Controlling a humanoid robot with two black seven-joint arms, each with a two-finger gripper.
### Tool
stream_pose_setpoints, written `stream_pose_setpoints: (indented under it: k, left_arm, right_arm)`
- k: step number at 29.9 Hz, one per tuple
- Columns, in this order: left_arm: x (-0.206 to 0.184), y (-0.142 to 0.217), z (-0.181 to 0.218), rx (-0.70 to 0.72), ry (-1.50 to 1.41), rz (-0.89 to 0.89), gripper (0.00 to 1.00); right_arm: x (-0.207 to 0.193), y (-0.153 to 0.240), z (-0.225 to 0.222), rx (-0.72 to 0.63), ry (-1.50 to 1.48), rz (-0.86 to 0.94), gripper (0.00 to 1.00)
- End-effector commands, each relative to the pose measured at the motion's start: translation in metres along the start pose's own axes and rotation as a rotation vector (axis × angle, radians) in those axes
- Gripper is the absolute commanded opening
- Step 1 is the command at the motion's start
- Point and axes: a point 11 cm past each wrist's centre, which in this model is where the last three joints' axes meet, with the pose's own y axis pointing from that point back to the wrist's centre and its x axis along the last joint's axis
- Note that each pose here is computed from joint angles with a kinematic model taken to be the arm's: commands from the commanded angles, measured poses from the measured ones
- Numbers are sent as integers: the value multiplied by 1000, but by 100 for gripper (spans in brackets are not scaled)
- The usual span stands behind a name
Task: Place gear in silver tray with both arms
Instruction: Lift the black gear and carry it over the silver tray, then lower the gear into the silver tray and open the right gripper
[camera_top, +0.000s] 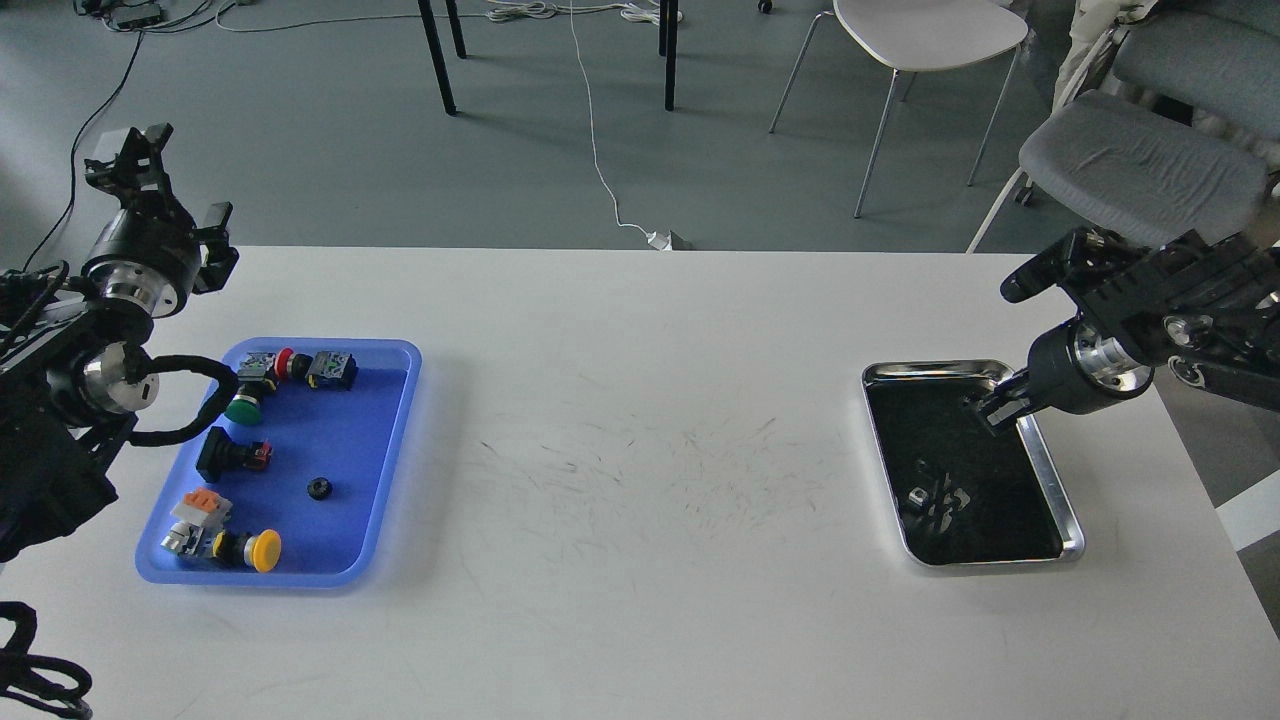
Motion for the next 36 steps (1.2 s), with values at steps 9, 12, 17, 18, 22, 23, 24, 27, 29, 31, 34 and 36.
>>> stream_pose_setpoints:
  k: [9,12,17,18,22,23,24,27,29,31,34,36]
  left_arm:
    - [2,2,-3,7,0,2,98]
    - [2,2,-3,5,0,2,98]
    - [2,2,-3,5,0,2,98]
    - [2,2,-3,7,0,2,98]
    - [2,2,-3,5,0,4,98]
    - [2,2,-3,5,0,4,98]
    - [2,2,-3,5,0,4,98]
    - [2,2,-3,5,0,4,98]
    - [2,2,-4,6,0,4,98]
    - [1,2,-5,8,1,3,98]
    - [-2,2,-6,9,6,-2,98]
    - [-2,2,-6,9,6,-2,98]
  right_arm:
    - [-2,-15,10,-35,-15,-4,1]
    - [-4,-22,7,-31,-11,-13,1]
    - [4,-27,0,-25,6,-9,1]
    - [5,-28,-1,-24,8,-9,1]
    - [3,-33,-4,-21,12,-17,2]
    - [3,-34,-5,-18,13,-19,2]
    - [3,-34,-5,-20,13,-19,2]
    - [1,-35,-6,-17,12,-22,3]
    - [1,-36,-5,-19,11,-22,4]
    - [2,-35,-2,-26,8,-20,6]
    - [1,-35,1,-34,4,-16,9]
    - [2,-36,1,-36,1,-14,11]
